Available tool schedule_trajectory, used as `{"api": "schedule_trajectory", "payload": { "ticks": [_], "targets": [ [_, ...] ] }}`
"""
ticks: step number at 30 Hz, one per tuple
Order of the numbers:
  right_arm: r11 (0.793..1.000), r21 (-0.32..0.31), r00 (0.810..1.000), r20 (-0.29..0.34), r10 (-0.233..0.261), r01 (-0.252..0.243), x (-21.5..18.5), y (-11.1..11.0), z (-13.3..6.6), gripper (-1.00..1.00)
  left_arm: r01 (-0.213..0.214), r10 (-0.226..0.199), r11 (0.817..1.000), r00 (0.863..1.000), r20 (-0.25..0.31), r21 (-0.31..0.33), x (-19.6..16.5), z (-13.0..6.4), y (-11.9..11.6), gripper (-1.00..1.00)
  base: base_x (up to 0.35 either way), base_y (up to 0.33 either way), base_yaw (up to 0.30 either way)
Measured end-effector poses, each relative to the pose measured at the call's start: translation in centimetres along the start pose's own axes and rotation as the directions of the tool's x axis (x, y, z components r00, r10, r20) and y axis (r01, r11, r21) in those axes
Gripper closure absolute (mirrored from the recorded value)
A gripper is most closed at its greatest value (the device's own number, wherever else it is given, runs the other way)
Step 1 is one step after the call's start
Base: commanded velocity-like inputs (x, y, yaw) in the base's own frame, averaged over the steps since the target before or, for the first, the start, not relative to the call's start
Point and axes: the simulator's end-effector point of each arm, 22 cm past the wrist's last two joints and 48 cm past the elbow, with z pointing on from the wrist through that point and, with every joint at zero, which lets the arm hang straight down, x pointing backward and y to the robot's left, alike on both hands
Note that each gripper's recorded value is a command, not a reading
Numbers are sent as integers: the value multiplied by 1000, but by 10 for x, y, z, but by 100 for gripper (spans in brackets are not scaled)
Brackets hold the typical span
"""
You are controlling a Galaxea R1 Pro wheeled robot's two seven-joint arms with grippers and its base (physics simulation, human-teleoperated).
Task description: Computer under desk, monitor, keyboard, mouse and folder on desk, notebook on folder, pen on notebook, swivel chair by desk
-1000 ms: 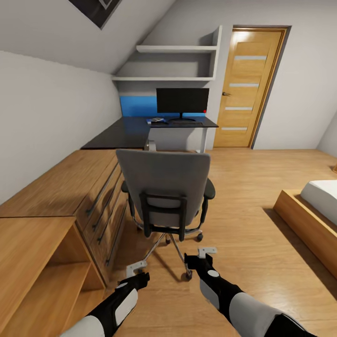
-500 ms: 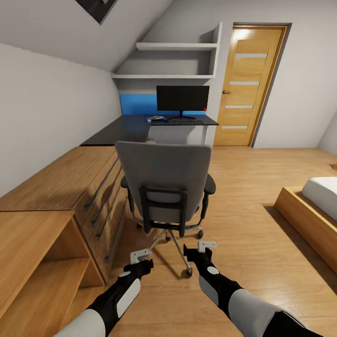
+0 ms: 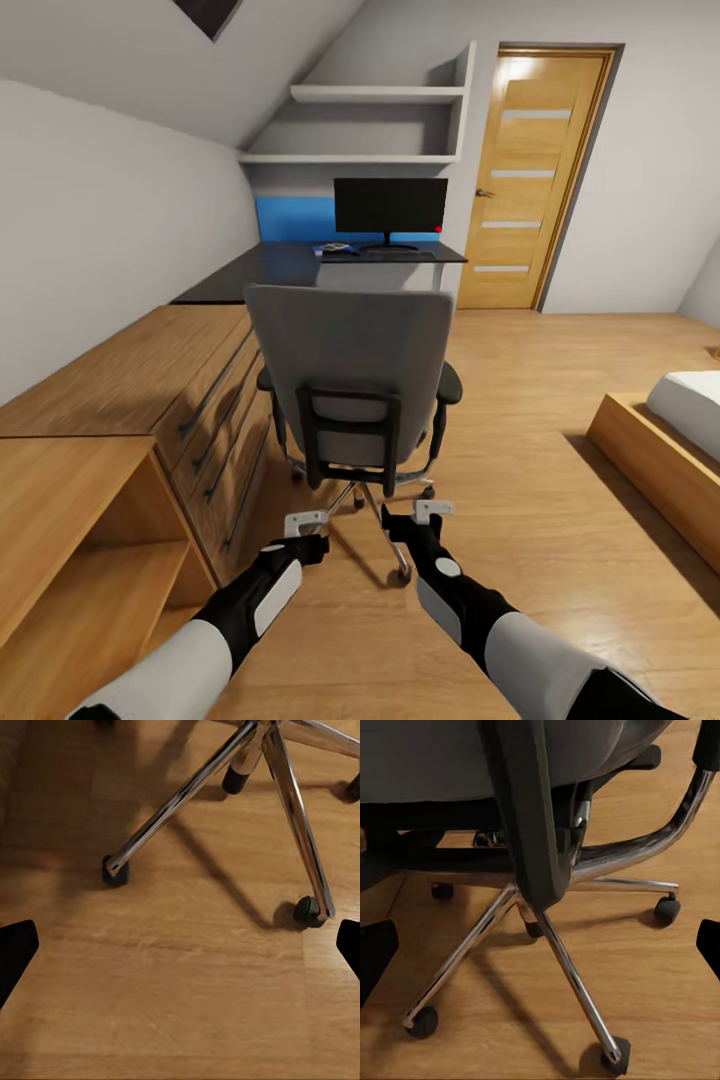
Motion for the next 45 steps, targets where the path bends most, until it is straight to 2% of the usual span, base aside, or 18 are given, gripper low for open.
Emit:
{"api": "schedule_trajectory", "payload": {
  "ticks": [5, 9, 11, 13, 16, 31, 39, 45],
  "targets": [
    [1000, -27, 1000, 28, -12, 13, -1, 10, 2, -100, 9, -9, 1000, 1000, 11, -24, 13, 10, 15, -100, 0, 0, 0],
    [1000, -17, 999, 34, -24, 24, -1, -1, 3, -100, 38, -35, 999, 994, 99, -28, -2, 12, 17, -100, 0, 0, 0],
    [1000, -12, 999, 34, -28, 28, -1, -6, 3, -100, 49, -44, 998, 988, 146, -26, -12, 10, 18, -100, 0, 0, 0],
    [999, -7, 999, 33, -31, 31, -1, -10, 3, -100, 65, -58, 998, 975, 213, -22, -26, 8, 18, -100, 0, 0, 0],
    [999, -7, 999, 30, -32, 32, 0, -10, 3, -100, 75, -66, 997, 968, 244, -25, -32, 7, 21, -100, 0, 0, 0],
    [998, 3, 998, -22, -64, 64, 26, -17, 0, -100, 76, -65, 996, 967, 248, -36, -30, 8, 28, -100, 99, 0, 0],
    [995, -34, 995, -30, -98, 97, 31, -6, -2, -100, 74, -62, 997, 968, 244, -37, -27, 8, 28, -100, 159, 0, 0],
    [994, -45, 993, -52, -103, 101, 38, 1, -3, -100, 72, -61, 997, 969, 238, -39, -25, 9, 29, -100, 123, 0, 0]
  ]
}}
